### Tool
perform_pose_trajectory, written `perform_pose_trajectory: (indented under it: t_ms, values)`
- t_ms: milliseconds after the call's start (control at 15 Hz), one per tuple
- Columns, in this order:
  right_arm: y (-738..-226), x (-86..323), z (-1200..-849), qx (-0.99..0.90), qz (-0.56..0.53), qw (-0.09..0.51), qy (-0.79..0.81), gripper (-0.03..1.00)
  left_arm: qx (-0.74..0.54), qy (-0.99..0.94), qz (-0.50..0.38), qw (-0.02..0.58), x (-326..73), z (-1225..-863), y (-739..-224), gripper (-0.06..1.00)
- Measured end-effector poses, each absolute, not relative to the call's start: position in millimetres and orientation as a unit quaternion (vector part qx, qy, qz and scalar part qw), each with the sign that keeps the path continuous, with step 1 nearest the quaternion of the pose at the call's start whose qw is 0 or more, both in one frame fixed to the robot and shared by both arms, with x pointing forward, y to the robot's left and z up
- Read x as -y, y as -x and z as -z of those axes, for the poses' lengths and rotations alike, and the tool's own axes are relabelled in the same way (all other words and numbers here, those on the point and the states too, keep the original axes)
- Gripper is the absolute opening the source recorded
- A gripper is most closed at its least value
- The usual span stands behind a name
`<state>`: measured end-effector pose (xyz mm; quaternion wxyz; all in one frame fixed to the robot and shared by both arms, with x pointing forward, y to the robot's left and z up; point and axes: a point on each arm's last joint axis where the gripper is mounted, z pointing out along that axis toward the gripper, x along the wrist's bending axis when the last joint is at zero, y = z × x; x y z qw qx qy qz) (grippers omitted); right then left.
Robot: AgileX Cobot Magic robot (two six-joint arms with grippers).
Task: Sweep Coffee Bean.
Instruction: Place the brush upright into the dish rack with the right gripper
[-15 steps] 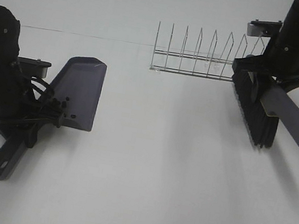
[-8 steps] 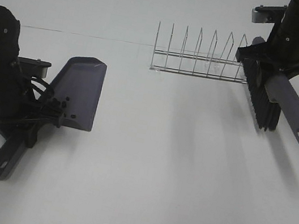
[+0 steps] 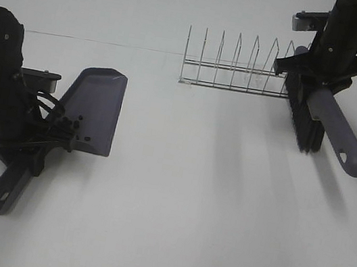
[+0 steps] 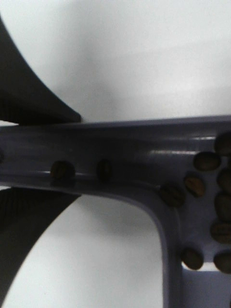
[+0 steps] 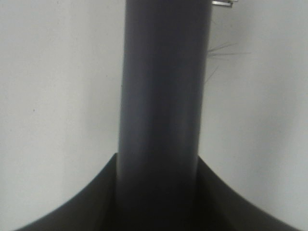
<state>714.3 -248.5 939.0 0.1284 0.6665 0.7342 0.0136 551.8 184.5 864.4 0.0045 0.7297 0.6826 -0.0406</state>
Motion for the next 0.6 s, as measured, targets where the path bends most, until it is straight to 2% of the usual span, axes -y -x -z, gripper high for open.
perform_pose_trajectory:
  t_ms: [600]
  values:
    - [-755.1, 245.6, -931.4, -0.720, -0.045, 0.162, -0.673, 0.27, -0.682, -0.730, 0.041, 0.005, -184.5, -864.4, -551.8, 0.32]
